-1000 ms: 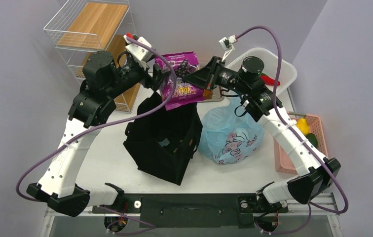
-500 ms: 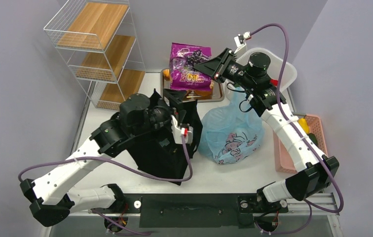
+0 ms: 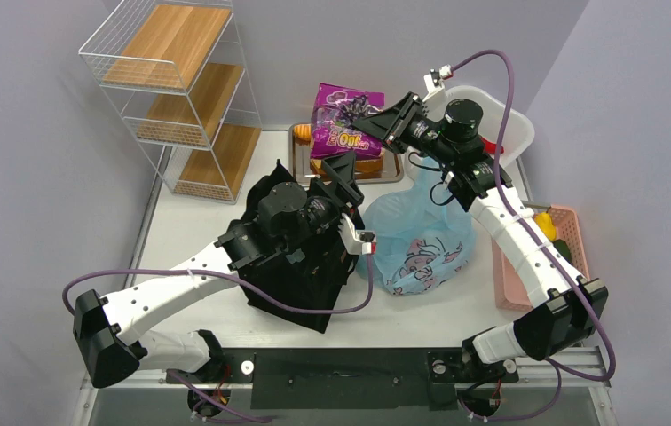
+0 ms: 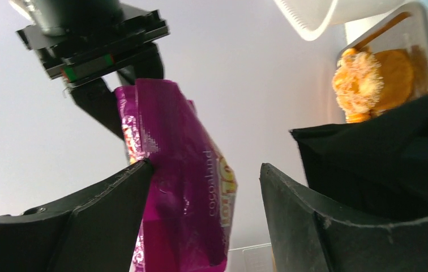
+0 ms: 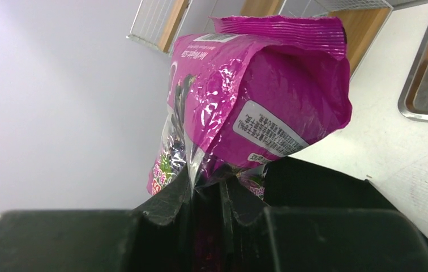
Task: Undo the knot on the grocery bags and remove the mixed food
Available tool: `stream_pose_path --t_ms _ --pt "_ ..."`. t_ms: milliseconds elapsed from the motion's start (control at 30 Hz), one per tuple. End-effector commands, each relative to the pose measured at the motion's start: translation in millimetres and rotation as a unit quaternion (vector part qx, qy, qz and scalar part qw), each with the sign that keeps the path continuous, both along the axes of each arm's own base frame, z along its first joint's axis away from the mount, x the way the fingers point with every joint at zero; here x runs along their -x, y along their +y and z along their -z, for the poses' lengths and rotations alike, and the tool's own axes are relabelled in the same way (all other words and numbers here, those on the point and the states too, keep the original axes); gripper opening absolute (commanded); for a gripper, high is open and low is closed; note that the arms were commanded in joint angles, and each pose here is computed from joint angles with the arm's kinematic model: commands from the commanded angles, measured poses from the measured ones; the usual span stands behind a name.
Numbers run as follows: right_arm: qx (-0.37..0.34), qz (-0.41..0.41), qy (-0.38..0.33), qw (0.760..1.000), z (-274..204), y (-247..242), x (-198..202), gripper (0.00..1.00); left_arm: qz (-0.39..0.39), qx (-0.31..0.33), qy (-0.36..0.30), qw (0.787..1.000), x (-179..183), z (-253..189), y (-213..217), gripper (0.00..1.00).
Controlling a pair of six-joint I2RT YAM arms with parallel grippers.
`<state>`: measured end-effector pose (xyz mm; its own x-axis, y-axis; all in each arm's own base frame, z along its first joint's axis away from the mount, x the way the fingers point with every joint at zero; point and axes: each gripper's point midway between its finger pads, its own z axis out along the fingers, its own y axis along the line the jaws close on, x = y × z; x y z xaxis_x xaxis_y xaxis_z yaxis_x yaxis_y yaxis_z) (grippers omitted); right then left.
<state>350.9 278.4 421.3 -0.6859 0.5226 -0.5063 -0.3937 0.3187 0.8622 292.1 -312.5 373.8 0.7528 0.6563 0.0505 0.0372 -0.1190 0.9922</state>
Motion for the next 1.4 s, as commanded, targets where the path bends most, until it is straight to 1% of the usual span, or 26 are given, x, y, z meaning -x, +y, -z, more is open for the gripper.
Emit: stream_pose_path --t_ms 0,67,167,233,333,467,600,733,800,833,867,900,933,967,1000,1033,1067,1100,1133,1167,1200,1233,1267,1300,1333,1367 --pt "-0.033 -0.043 -0.039 0.998 -30 5 25 0.0 -0.049 0.082 -0.089 0.991 -10 -60 17 0.68" --pt "-0.034 -0.037 -0.035 0.998 -29 2 19 0.0 -0.008 0.09 -0.088 0.992 6 -63 16 0.68" --pt "-0.041 -0.028 -0.038 0.998 -33 -5 11 0.0 0.025 0.094 -0.085 0.992 20 -63 16 0.68" --pt "-0.049 -0.033 -0.044 0.997 -38 -6 12 0.0 0.01 0.096 -0.081 0.992 14 -65 17 0.69" --pt "-0.059 -0.054 -0.054 0.995 -45 -1 22 0.0 -0.037 0.089 -0.054 0.994 -8 -55 23 0.69" --pt "-0.062 -0.076 -0.066 0.993 -48 4 36 0.0 -0.051 0.065 -0.034 0.996 -23 -41 31 0.69" --pt "-0.06 -0.076 -0.059 0.994 -44 2 37 0.0 -0.045 0.053 -0.038 0.997 -27 -36 35 0.69" --pt "-0.063 -0.083 -0.056 0.993 -46 4 38 0.0 -0.028 0.028 -0.059 0.997 -26 -30 35 0.7" --pt "-0.064 -0.091 -0.056 0.992 -45 8 41 0.0 -0.032 0.021 -0.073 0.997 -31 -32 34 0.68" --pt "-0.063 -0.093 -0.056 0.992 -44 9 42 0.0 -0.038 0.02 -0.07 0.997 -35 -30 33 0.56" --pt "-0.061 -0.097 -0.055 0.992 -42 12 44 0.0 -0.043 0.028 -0.069 0.996 -36 -40 34 0.46" --pt "-0.058 -0.097 -0.055 0.992 -39 14 45 0.0 -0.045 0.047 -0.063 0.996 -37 -51 32 0.28" --pt "-0.057 -0.093 -0.053 0.993 -37 14 44 0.0 -0.049 0.056 -0.059 0.995 -38 -55 33 0.17" --pt "-0.052 -0.091 -0.052 0.993 -33 13 44 0.0 -0.049 0.074 -0.054 0.995 -39 -61 31 0.03" --pt "-0.051 -0.085 -0.053 0.994 -33 12 42 0.03 -0.052 0.09 -0.055 0.993 -39 -67 31 0.0" --pt "-0.047 -0.079 -0.054 0.994 -31 9 39 0.07 -0.053 0.097 -0.054 0.992 -40 -67 31 0.0" --pt "-0.046 -0.073 -0.056 0.995 -31 7 36 0.19 -0.057 0.113 -0.055 0.99 -41 -71 32 0.0" --pt "-0.044 -0.066 -0.064 0.995 -35 3 34 0.28 -0.06 0.117 -0.053 0.99 -44 -71 32 0.0" --pt "-0.038 -0.06 -0.074 0.995 -36 1 31 0.46 -0.071 0.127 -0.051 0.988 -49 -71 33 0.0" --pt "-0.034 -0.05 -0.081 0.995 -40 -4 27 0.54 -0.079 0.136 -0.053 0.986 -52 -76 35 0.0" --pt "-0.029 -0.036 -0.093 0.995 -44 -9 21 0.67 -0.097 0.149 -0.048 0.983 -62 -75 38 0.0" --pt "-0.023 -0.018 -0.092 0.995 -43 -18 13 0.72 -0.106 0.164 -0.051 0.979 -66 -86 42 0.0" --pt "-0.018 0.001 -0.095 0.995 -44 -25 4 0.79 -0.128 0.175 -0.038 0.975 -79 -81 46 0.0" --pt "-0.012 0.025 -0.088 0.996 -40 -39 -6 0.8 -0.138 0.196 -0.042 0.97 -84 -96 51 0.0" --pt "-0.008 0.044 -0.087 0.995 -39 -47 -14 0.82 -0.165 0.204 -0.029 0.965 -100 -89 57 0.0" --pt "-0.005 0.066 -0.084 0.994 -39 -60 -22 0.83 -0.175 0.221 -0.036 0.959 -106 -102 63 0.0"
